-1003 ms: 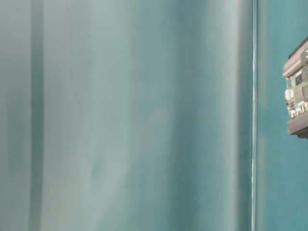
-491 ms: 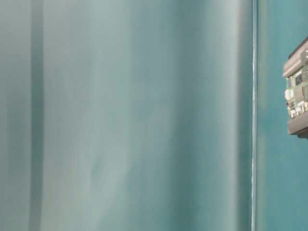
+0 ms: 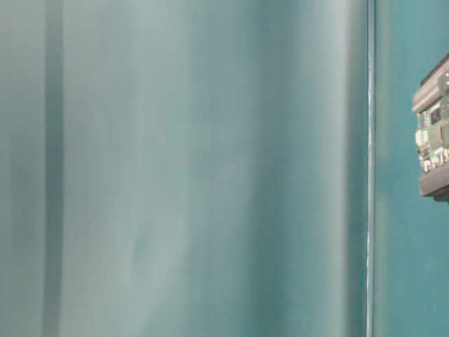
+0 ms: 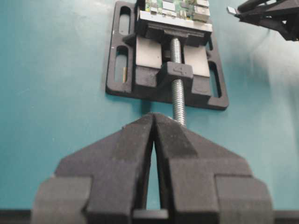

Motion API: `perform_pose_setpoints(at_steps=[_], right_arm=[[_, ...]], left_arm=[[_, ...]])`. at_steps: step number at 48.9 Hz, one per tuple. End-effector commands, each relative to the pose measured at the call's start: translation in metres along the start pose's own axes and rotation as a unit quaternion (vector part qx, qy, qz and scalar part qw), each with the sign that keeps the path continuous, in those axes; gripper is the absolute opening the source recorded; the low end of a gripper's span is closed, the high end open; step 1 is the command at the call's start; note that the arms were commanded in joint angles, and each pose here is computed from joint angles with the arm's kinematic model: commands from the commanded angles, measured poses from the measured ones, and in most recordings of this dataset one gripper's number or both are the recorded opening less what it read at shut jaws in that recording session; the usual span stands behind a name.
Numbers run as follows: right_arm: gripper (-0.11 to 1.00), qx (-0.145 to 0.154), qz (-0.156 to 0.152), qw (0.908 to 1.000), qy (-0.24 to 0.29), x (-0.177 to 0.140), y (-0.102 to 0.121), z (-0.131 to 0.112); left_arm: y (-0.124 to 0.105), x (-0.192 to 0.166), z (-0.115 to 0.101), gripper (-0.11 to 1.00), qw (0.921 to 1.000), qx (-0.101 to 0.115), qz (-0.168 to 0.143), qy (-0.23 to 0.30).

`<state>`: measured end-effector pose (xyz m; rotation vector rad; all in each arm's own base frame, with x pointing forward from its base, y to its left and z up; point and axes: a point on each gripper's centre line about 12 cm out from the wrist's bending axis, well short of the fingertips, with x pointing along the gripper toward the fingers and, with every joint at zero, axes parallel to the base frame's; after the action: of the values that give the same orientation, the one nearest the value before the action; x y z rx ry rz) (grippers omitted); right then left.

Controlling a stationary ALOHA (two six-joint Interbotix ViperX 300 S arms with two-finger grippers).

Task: Insert the USB into the fixed PCB.
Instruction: 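Carry the USB plug with the right gripper toward the board's USB port, then align the plug with the lower-right USB port and push it in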

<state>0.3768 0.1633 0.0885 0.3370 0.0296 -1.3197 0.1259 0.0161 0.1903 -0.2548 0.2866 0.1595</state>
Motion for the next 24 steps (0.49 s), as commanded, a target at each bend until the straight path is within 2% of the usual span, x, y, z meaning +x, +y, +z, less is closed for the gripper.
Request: perform_pose_setpoints(at_steps=[1,12,24], right_arm=[[0.21,0.022,-0.004,0.9997,0.004,-0.003,0.007,0.016],[0.21,0.026,-0.013,0.9996,0.002,0.004,0.009,0.025],[0.21,0.014,-0.021,0.9997,0.002,0.011,0.009,0.031]], left_arm=[[-0.001,0.0,0.005,0.06,1.0,-0.001,0.0,-0.005],[-0.001,0.0,0.005,0.06,1.0,-0.001,0.0,-0.005],[-0.001,0.0,0.005,0.06,1.0,-0.003,0.0,-0.005]])
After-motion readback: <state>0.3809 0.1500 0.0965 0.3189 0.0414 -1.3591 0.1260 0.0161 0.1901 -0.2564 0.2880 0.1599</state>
